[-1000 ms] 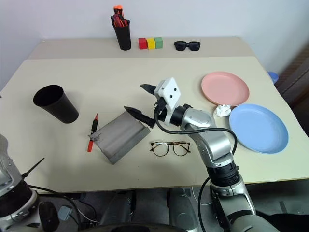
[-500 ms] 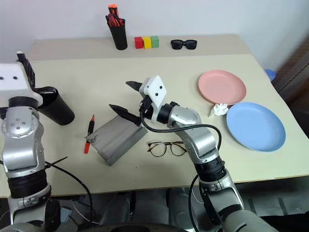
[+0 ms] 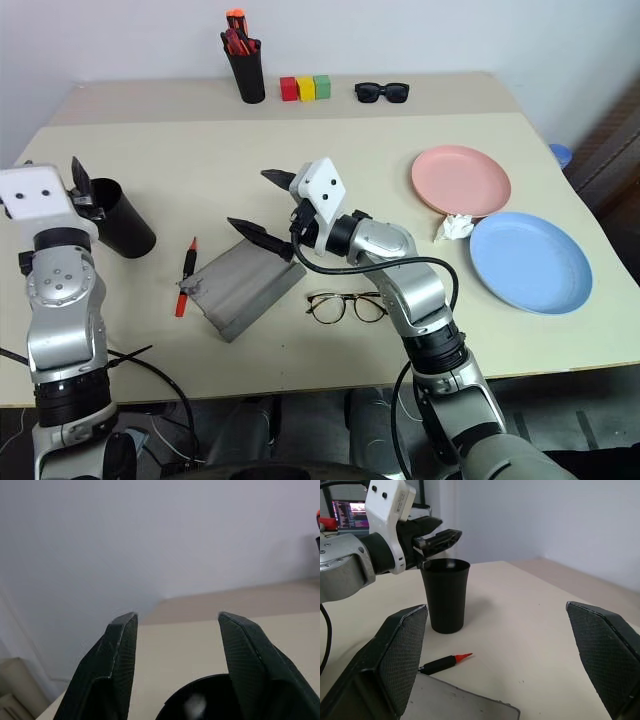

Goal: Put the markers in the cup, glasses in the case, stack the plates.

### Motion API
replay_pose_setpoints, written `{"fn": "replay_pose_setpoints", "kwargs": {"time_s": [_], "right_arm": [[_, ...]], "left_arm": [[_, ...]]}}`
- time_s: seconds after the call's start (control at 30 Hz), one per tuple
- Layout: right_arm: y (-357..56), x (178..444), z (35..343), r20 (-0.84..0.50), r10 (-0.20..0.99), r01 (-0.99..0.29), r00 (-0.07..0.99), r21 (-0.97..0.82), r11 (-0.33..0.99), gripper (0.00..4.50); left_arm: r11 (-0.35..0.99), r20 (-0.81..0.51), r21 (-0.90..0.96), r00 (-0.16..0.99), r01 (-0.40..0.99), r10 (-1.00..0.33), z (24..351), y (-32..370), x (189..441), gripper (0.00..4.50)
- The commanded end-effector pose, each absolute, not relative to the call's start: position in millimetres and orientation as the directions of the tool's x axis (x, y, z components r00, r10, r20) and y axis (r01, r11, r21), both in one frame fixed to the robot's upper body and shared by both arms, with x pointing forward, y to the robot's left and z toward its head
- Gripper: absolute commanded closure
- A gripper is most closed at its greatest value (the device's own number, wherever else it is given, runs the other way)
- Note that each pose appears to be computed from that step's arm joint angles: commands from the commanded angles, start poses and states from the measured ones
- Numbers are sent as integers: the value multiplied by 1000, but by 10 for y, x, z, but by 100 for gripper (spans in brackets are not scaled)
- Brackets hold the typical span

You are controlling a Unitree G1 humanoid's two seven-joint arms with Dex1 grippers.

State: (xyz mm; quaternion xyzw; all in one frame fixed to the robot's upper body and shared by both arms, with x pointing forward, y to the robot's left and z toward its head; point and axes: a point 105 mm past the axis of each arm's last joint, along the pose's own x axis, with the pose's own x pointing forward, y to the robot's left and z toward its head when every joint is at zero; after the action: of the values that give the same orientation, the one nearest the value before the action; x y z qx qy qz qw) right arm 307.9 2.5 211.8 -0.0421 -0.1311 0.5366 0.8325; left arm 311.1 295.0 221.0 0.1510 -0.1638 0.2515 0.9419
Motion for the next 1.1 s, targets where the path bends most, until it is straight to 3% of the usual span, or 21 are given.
{"fn": "replay_pose_setpoints", "kwargs": {"time_s": [0.03,0.17,0.27,0.37,0.47,0.63,0.87,0.97,1.1], "right_arm": [[9,3058,2236,208,903,-872,375,-250,420,0],[-24,3070,2223,201,901,-869,384,-251,426,0],[-93,3097,2205,192,895,-860,403,-254,442,0],[-194,3154,2184,180,883,-845,433,-258,468,0],[-289,3205,2164,166,873,-832,459,-264,488,0],[-345,3232,2136,144,874,-830,463,-275,485,0],[-241,3125,2089,129,897,-851,423,-282,442,0],[-233,3093,2066,123,900,-855,418,-282,436,0],[-243,3035,2021,101,911,-868,401,-275,413,0]], "left_arm": [[822,446,174,788,-542,424,2353,2951,3008,223],[902,518,199,823,-382,235,2572,2636,2915,223],[952,452,252,891,-171,41,2511,2316,2857,223],[954,245,298,964,22,-99,2193,2114,2792,134],[951,66,303,994,63,-87,1923,2102,2753,2],[973,-263,222,957,-64,123,1422,2323,2826,2],[996,-533,54,841,-73,91,1094,2185,2981,2],[999,-588,26,807,-46,53,1029,2127,3002,2],[998,-614,41,787,-40,57,1001,2132,3015,124]]}}
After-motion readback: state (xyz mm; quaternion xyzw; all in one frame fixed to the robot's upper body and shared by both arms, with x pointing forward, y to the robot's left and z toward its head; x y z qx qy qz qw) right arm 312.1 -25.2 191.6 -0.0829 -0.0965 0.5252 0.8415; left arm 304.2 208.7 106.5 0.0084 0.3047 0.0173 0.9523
